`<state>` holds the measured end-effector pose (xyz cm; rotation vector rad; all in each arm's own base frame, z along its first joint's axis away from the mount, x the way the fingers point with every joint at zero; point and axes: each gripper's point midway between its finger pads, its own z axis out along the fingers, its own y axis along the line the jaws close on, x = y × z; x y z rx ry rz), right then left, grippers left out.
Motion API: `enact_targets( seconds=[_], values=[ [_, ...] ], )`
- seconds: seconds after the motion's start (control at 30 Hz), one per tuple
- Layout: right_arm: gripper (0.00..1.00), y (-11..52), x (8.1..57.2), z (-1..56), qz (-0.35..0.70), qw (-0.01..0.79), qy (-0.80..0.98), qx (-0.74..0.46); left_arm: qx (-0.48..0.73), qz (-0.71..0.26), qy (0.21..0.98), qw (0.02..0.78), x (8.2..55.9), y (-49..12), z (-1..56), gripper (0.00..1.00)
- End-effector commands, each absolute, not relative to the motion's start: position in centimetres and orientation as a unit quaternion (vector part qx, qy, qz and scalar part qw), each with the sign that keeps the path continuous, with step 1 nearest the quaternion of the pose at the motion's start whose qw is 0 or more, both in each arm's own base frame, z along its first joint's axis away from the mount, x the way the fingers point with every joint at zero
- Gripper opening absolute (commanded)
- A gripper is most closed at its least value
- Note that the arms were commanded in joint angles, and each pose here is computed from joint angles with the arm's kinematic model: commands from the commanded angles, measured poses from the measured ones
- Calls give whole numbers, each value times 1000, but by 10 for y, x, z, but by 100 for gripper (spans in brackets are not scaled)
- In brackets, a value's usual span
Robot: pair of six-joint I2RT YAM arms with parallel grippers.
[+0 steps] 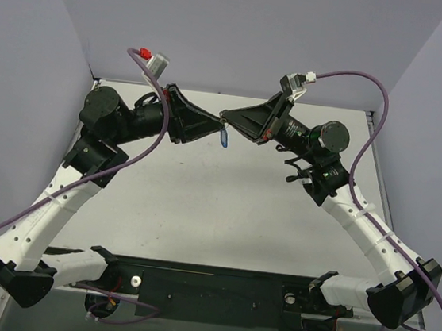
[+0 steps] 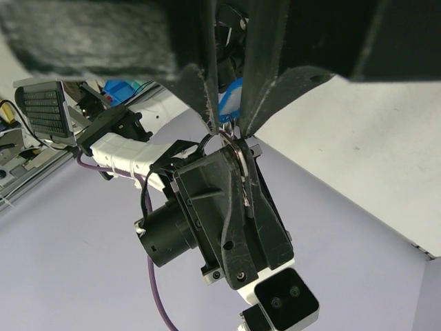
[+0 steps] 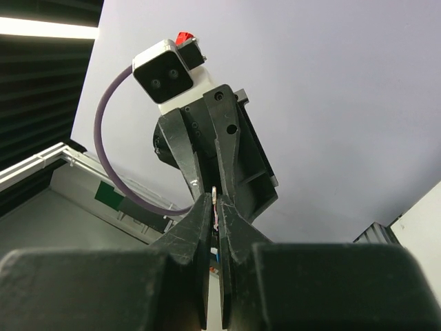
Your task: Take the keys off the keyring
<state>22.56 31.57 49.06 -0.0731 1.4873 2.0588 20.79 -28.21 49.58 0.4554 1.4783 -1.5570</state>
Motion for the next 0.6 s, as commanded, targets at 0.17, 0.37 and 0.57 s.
enact_targets(
  seconds=[0.17, 0.37, 0.57],
  values=[
    [0, 312, 215, 509, 780, 324, 532, -58, 188, -634, 575, 482, 204, -283, 517, 10],
    [0, 314, 216, 497, 764, 326, 554, -54, 168, -632, 582, 484, 210, -284, 519, 0],
    [0, 313, 221, 477, 720, 355, 594, -60, 138, -630, 591, 484, 212, -282, 523, 0]
  ],
)
